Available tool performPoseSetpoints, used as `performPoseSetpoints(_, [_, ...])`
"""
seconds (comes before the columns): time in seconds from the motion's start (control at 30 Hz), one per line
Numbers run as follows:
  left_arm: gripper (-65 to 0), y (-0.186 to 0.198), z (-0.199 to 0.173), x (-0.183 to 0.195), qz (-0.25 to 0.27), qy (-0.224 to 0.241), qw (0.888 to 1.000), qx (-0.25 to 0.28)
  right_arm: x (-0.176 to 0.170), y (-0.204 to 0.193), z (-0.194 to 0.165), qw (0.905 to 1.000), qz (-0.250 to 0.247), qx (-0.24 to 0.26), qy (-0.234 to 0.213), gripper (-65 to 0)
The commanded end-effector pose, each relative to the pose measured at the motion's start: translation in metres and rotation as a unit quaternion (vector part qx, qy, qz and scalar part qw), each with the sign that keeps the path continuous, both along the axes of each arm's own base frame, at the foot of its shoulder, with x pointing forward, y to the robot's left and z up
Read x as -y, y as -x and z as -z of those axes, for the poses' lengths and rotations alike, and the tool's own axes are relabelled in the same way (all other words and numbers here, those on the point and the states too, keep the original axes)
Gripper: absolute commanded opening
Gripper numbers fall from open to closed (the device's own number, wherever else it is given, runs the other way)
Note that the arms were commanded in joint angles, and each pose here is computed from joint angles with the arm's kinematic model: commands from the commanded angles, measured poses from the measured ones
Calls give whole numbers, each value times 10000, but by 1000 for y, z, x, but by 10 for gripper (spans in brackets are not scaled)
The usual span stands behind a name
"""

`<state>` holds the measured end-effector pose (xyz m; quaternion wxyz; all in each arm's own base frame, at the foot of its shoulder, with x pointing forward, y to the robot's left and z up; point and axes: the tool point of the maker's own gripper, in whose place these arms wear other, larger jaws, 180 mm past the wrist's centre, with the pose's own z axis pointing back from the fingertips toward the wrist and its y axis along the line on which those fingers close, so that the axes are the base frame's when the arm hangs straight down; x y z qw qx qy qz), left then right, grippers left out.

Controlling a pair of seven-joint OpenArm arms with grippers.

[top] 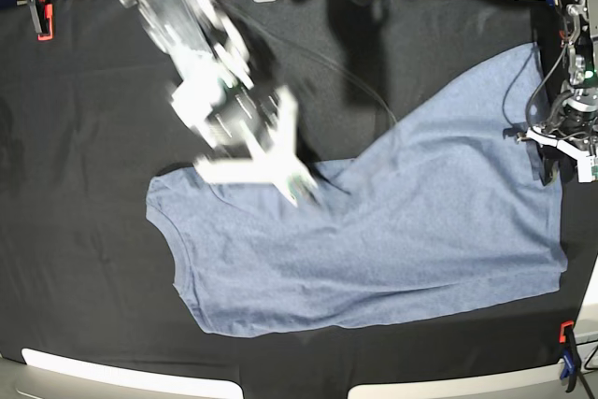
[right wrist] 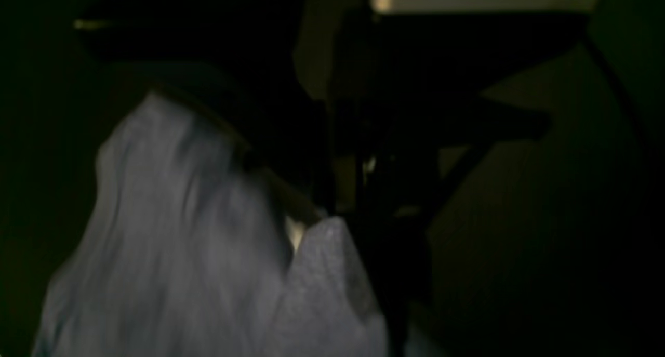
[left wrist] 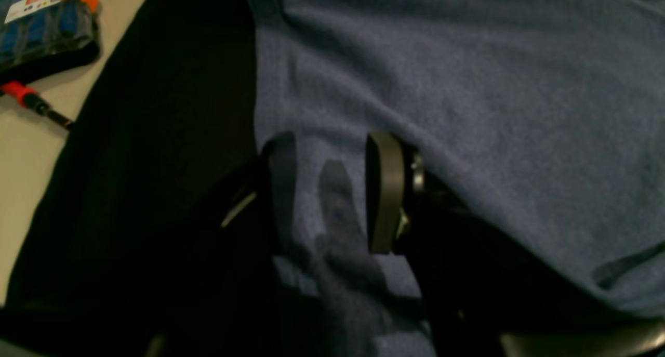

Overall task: Layout the t-shirt on the table in an organized manner, then fold the t-shirt properly
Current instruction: 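Lift and pull the grasped shirt edge toward the collar with the right gripper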

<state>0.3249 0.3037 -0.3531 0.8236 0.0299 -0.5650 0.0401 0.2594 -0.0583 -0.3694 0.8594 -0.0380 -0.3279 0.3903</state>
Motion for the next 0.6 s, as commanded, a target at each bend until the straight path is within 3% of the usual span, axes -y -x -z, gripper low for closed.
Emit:
performPoseSetpoints(0.0, [-449,-8,-20,-5,21,-95,9995,304,3,8,-10,9999,-36,138,-61,-650])
performPoseSetpoints(0.27, [-449,-8,-20,-5,19,-94,9995,304,52,109,-34,9993,2,-235,292,-650])
performPoseSetpoints(0.57, [-449,-8,-19,-5,21,-92,9996,274,81,199,-9,9847,-32,-1548,796,-650])
